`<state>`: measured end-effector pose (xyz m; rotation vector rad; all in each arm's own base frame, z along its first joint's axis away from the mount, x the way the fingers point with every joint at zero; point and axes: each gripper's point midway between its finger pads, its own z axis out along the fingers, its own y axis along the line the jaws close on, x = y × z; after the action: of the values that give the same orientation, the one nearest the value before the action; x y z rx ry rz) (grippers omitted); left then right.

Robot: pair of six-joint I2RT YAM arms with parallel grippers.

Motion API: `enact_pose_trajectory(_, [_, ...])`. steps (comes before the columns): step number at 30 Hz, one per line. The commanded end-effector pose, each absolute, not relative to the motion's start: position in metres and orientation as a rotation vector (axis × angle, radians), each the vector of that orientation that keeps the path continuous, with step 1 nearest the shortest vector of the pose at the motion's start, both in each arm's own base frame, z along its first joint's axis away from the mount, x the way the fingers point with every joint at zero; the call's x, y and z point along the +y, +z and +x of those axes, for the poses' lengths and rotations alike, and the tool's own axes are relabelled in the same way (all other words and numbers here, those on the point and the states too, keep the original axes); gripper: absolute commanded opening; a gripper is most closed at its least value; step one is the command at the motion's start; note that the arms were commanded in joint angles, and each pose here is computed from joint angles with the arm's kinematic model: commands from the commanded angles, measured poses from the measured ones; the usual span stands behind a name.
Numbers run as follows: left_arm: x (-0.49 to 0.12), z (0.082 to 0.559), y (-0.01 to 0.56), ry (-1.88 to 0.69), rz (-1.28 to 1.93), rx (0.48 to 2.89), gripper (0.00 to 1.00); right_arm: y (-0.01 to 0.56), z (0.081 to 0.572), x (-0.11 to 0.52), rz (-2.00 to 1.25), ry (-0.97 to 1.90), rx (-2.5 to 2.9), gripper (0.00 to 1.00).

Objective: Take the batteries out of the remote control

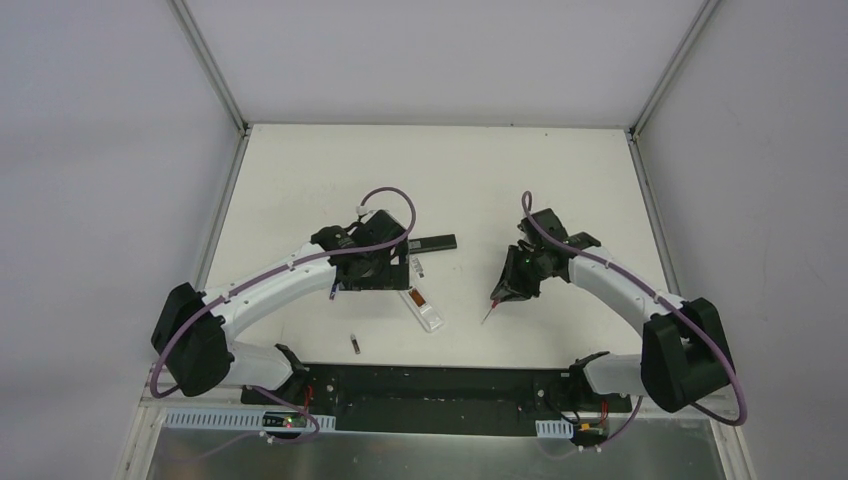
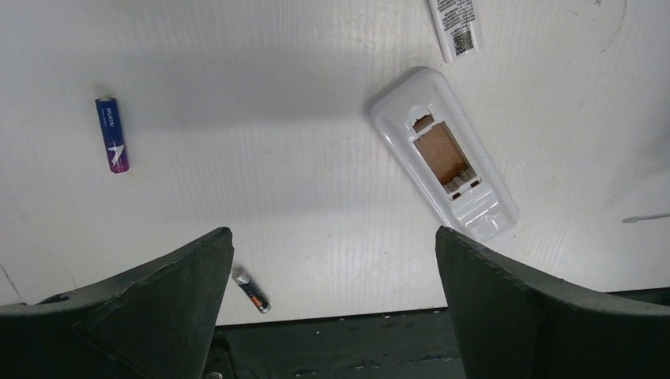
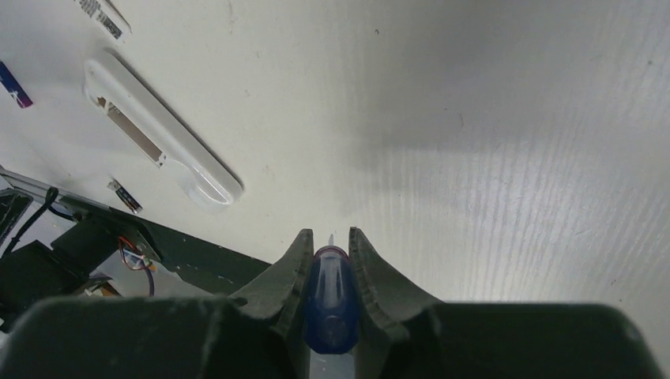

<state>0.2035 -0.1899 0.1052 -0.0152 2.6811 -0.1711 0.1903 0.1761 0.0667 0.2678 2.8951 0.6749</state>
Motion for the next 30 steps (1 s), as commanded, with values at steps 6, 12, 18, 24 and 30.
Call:
enact_pose_trajectory(6, [-0.206, 0.205, 0.101, -0.228, 0.079, 2.73, 0.99, 0.06, 0.165, 0.175, 0.059, 0.691, 3.161, 0.0])
enact_pose_trajectory(12, [-0.216, 0.206, 0.094, -0.275, 0.068, 2.743, 0.99, 0.043, 0.166, 0.168, 0.063, 0.58, 3.259, 0.04])
enact_pose_trajectory(18, [-0.223, 0.205, 0.085, -0.293, 0.057, 2.781, 0.99, 0.028, 0.172, 0.155, 0.085, 0.41, 3.304, 0.14])
enact_pose_trajectory(24, [-0.22, 0.207, 0.087, -0.284, 0.044, 2.755, 0.99, 0.025, 0.177, 0.149, 0.083, 0.337, 3.292, 0.35])
enact_pose_trajectory(30, [-0.214, 0.21, 0.091, -0.261, 0.023, 2.722, 0.99, 0.036, 0.183, 0.151, 0.091, 0.357, 3.23, 0.42])
